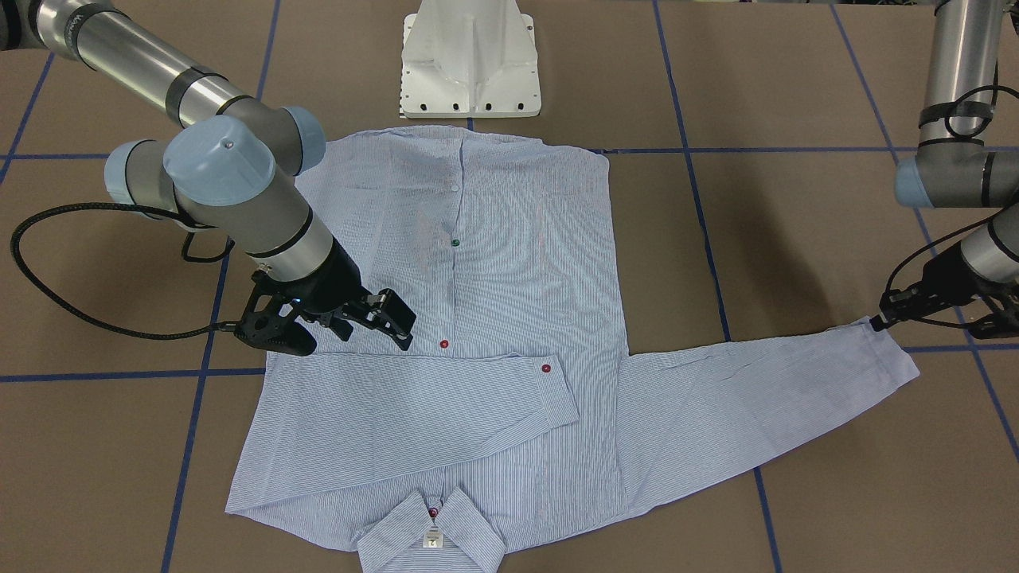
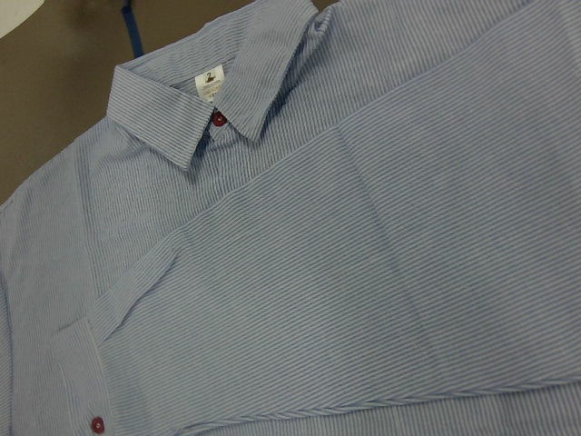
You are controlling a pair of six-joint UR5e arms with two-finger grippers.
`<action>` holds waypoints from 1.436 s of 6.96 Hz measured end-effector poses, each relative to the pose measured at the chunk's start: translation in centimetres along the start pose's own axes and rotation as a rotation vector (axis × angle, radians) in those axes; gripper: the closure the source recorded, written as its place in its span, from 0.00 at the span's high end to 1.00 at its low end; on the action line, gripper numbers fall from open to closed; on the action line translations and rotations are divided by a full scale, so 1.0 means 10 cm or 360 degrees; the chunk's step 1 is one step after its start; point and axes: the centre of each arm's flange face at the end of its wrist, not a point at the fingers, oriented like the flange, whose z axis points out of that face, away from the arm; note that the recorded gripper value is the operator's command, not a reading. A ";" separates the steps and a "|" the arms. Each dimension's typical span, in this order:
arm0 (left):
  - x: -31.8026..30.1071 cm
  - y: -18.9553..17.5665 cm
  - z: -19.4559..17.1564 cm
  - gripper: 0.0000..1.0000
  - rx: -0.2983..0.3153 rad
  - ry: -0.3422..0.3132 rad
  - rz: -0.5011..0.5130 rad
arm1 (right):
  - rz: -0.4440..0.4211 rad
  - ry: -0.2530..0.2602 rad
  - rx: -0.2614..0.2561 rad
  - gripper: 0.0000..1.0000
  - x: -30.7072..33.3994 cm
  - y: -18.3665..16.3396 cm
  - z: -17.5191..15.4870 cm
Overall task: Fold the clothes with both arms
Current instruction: 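Fold the other cuff toward the collar with the left gripper while the right arm withdraws, then release the sleeve with the left gripper while the right gripper reaches a hem corner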
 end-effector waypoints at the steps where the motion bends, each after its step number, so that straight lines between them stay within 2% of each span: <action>1: 0.17 -0.02 -0.10 0.00 0.0028 0.0032 0.0038 | 0.0002 -0.0004 -0.0001 1.00 0.00 -0.01 -0.02; 2: 0.46 -0.06 -0.26 0.00 0.0071 0.0081 0.0065 | 0.0009 -0.0008 0.0001 1.00 0.07 -0.06 -0.09; 3: 0.92 -0.21 -0.43 0.00 0.0130 0.0146 0.0010 | 0.0004 -0.0003 0.0006 1.00 0.26 -0.18 -0.21; 5: 2.29 -0.53 -0.60 0.00 0.0202 0.0282 -0.0241 | -0.0092 0.0043 -0.0023 1.00 0.98 -0.63 -0.54; 6: 3.15 -0.44 -0.50 0.00 0.0194 0.0316 -0.0373 | -0.0159 0.0071 -0.0033 1.00 1.39 -0.88 -0.72; 7: 4.20 -0.18 -0.32 0.00 0.0180 0.0321 -0.0495 | -0.0217 0.0097 -0.0035 1.00 1.75 -1.06 -0.85; 8: 5.10 0.10 -0.18 0.00 0.0179 0.0339 -0.0588 | -0.0238 0.0120 -0.0036 1.00 1.97 -1.14 -0.90; 10: 6.62 0.27 -0.05 0.00 0.0184 0.0400 -0.0769 | -0.0236 0.0146 -0.0034 1.00 2.17 -1.19 -0.92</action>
